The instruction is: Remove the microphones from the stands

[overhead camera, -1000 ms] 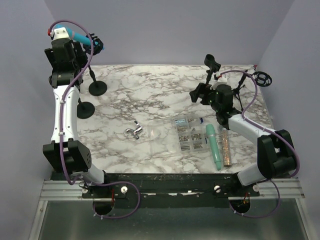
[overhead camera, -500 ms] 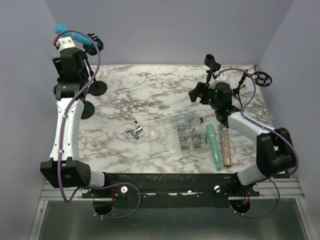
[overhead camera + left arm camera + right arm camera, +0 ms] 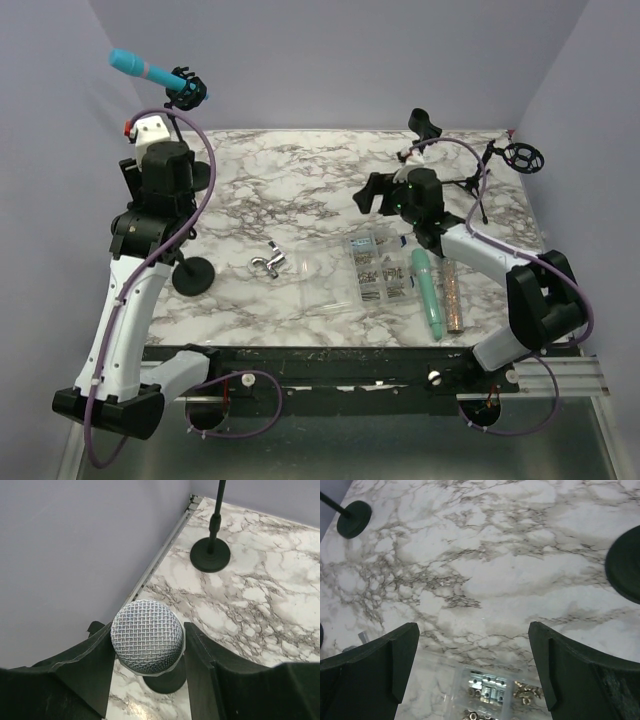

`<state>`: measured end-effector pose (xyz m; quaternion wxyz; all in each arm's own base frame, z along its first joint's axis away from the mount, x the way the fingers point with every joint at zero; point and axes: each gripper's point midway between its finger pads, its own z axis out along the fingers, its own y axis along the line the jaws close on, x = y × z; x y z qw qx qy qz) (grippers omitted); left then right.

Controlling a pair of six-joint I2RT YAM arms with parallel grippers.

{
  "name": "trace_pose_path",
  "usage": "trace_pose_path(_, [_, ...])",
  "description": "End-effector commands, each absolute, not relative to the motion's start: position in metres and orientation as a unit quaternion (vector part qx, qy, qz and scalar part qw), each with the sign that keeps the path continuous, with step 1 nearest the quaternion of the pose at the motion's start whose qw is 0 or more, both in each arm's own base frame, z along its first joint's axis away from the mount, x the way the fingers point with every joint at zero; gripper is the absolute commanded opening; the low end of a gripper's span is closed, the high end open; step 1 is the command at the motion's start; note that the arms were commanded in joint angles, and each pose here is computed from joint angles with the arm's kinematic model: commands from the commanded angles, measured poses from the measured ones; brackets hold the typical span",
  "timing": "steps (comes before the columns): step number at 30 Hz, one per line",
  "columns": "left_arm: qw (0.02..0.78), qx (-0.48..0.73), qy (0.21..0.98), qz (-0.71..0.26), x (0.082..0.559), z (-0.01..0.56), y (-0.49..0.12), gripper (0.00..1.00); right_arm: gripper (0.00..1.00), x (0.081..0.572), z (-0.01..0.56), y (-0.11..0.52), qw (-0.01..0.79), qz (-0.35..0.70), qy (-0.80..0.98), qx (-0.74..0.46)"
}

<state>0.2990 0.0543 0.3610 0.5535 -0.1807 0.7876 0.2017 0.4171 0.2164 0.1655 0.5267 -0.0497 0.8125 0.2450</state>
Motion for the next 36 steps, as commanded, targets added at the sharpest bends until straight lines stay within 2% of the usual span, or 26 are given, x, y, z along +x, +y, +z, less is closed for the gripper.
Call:
trace_pose_path(1, [0.55,-0.213,0.783,0.197,0.27,0.368,0.05,0.0,1.0,0.4,0.177,0.266,0.538,0.247,0.798,-0.111])
trace_pose_path(6, [0.542,-0.207,0.8,0.155,0.262,0.348,0.028,0.0,1.0,0.363,0.195,0.33,0.548,0.283,0.767,-0.178])
trace_pose_path(11, [0.555,-0.205,0.798,0.114,0.264,0.327,0.013,0.0,1.0,0.309,0.241,0.389,0.549,0.417,0.697,-0.196])
trace_pose_path(12, [0.562,-0.2,0.797,0.1,0.266,0.328,0.009,0.05,1.0,0.299,0.254,0.398,0.551,0.446,0.679,-0.191])
trace_pose_path(14, [0.571,-0.183,0.797,0.069,0.268,0.333,-0.002,0.34,1.0,0.284,0.273,0.413,0.547,0.492,0.654,-0.175])
trace_pose_path(16, [0.576,-0.17,0.798,0.047,0.268,0.34,-0.009,0.41,1.0,0.273,0.288,0.427,0.541,0.524,0.637,-0.165])
trace_pose_path(19, [0.581,-0.163,0.797,0.032,0.265,0.349,-0.012,0.66,1.0,0.264,0.301,0.448,0.534,0.544,0.626,-0.169])
trace_pose_path(24, [0.607,-0.165,0.776,0.038,0.25,0.371,0.0,0.91,1.0,0.256,0.306,0.481,0.533,0.533,0.629,-0.19])
trace_pose_path(26, [0.619,-0.163,0.768,0.037,0.242,0.383,0.004,0.98,1.0,0.252,0.308,0.493,0.54,0.524,0.629,-0.195])
trace_pose_path(36, [0.731,-0.189,0.655,0.002,0.166,0.453,0.042,0.99,1.0,0.25,0.322,0.547,0.589,0.445,0.653,-0.17])
